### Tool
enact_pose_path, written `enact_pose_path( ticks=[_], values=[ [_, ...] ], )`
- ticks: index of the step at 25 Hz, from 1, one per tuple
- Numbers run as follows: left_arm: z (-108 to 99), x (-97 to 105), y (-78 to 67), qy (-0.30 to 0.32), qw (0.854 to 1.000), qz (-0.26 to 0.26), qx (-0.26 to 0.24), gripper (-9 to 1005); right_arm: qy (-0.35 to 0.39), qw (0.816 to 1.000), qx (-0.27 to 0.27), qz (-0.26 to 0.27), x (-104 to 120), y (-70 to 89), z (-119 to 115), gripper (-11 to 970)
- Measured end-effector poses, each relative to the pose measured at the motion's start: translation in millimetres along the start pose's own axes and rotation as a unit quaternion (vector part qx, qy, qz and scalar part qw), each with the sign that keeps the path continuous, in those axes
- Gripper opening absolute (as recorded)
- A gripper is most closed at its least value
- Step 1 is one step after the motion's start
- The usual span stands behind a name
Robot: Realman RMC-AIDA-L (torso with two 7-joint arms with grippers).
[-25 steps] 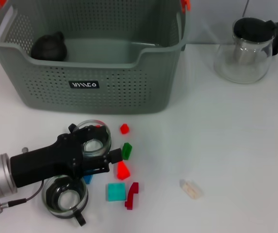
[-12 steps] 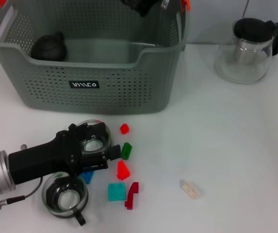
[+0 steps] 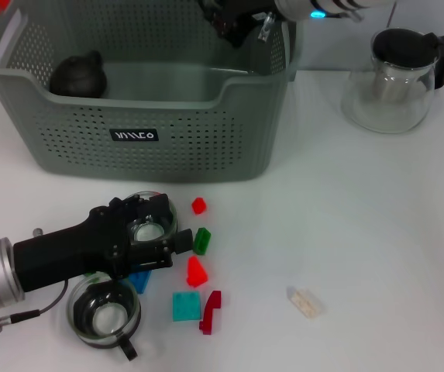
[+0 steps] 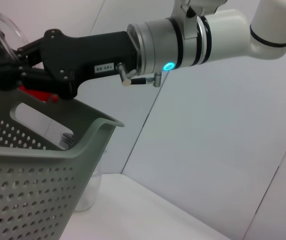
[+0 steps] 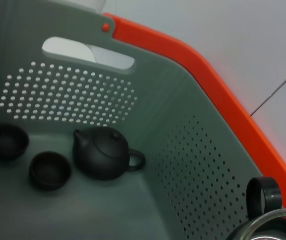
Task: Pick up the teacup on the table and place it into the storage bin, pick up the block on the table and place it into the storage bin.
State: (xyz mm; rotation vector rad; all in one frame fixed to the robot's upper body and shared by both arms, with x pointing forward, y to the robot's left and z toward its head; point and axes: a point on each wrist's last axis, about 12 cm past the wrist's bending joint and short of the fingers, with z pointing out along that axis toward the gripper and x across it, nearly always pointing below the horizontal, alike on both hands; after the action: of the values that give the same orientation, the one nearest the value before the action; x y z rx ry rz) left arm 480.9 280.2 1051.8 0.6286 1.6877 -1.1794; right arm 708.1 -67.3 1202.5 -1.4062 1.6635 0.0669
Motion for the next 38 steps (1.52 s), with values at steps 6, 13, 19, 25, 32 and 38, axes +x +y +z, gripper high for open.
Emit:
enact_pose_path(
  ticks=[6, 13, 19, 25, 32, 38],
  values=[
    [1, 0, 0.7, 0.001, 1.000, 0.000, -0.002, 932, 0.008, 1.000, 0.004, -0.008, 3, 4.4, 3, 63],
    [1, 0, 0.9, 0.001, 1.000, -0.001, -0.003, 932, 0.013, 1.000, 0.006, -0.002, 11, 6.7, 4, 64],
    [-1, -1, 1.3, -0.005, 1.000, -0.001, -0.005, 932, 0.013, 1.000, 0.007, 0.005, 13, 6.9, 3, 79],
    [-2, 0, 1.0, -0.009, 1.000, -0.003, -0.008, 933, 0.014, 1.000, 0.005, 0.005, 14, 7.4, 3, 100],
    [-3, 0, -0.5, -0.011, 1.000, -0.003, -0.004, 933, 0.006, 1.000, 0.008, 0.006, 10, 4.3, 0, 373],
    [-5, -1, -0.9, -0.012, 1.000, -0.002, -0.002, 933, -0.046, 0.999, 0.024, 0.012, -7, -9.0, -24, 511]
  ],
)
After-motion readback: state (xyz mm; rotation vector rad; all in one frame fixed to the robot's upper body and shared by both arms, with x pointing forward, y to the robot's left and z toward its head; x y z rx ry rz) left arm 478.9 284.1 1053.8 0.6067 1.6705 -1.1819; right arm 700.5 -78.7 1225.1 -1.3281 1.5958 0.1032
